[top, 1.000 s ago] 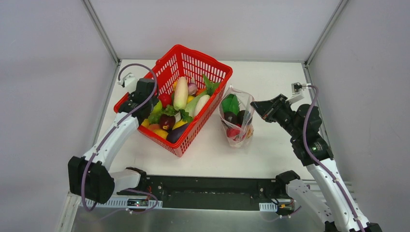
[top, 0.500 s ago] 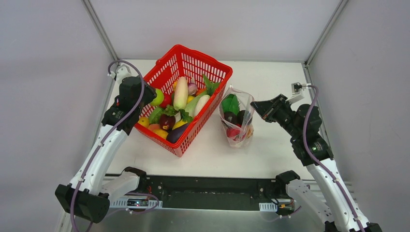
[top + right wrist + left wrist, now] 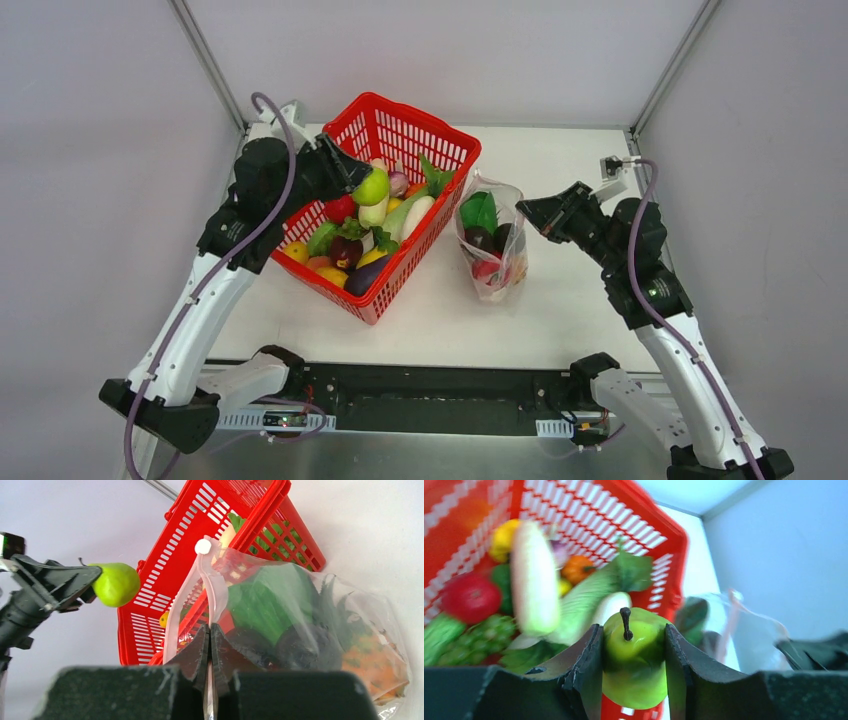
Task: Place the food in the zip-top bag and seal the zipper
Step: Place the fake fruit in the zipper food storage bag.
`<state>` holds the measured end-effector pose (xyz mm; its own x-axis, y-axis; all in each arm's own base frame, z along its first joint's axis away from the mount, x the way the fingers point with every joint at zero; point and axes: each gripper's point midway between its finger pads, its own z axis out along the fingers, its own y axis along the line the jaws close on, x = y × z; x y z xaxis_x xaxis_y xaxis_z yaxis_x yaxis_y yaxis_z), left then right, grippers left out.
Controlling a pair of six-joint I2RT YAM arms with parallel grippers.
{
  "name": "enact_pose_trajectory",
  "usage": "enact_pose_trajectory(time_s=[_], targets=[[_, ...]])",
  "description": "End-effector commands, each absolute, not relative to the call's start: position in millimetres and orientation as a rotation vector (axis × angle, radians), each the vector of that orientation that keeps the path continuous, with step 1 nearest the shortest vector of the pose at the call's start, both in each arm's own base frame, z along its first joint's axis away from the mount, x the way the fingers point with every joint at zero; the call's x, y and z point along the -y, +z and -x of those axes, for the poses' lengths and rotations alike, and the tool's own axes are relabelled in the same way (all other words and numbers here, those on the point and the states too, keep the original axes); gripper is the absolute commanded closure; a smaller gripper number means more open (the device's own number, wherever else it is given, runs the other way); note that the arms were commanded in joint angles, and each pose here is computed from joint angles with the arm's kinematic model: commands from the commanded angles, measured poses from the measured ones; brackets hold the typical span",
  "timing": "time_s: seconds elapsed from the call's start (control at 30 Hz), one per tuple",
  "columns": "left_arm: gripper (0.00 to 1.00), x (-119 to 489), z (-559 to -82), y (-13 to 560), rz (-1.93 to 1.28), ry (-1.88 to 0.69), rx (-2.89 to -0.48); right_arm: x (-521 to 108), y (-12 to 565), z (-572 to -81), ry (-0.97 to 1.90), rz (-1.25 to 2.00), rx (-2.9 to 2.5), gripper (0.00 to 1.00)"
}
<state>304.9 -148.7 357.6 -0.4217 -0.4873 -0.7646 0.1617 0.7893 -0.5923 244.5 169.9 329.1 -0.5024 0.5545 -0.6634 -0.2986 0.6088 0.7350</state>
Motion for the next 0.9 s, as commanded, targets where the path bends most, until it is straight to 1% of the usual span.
enact_pose_trajectory(time_s=[0.0,0.23,0.4,0.5,0.63,0.87], targets=[[0.98,204.3,-283.5,406.8,-0.061,-0.883,-1.819,-170.6,365.5,-246.7,1.034,-0.150,-1.757,1.00],[0.98,287.5,-265.4,432.9,-0.333,-1.043,-1.815,-176.4,362.0,-250.4,1.034,-0.173,-1.764,1.00],[0.98,334.5,-264.5,418.9,-0.442,-1.074,-1.880,-176.2,361.0,-252.3,1.060,-0.231,-1.731,1.00],[1.00,349.9,-272.3,402.8,-0.449,-1.054,-1.926,-174.9,359.6,-252.1,1.082,-0.270,-1.708,1.00],[1.00,367.0,-277.3,390.2,-0.461,-1.038,-1.939,-171.8,357.6,-252.2,1.095,-0.309,-1.684,1.00],[0.98,387.2,-290.6,359.7,-0.453,-0.890,-1.948,-170.3,363.1,-250.8,1.145,-0.354,-1.630,1.00]])
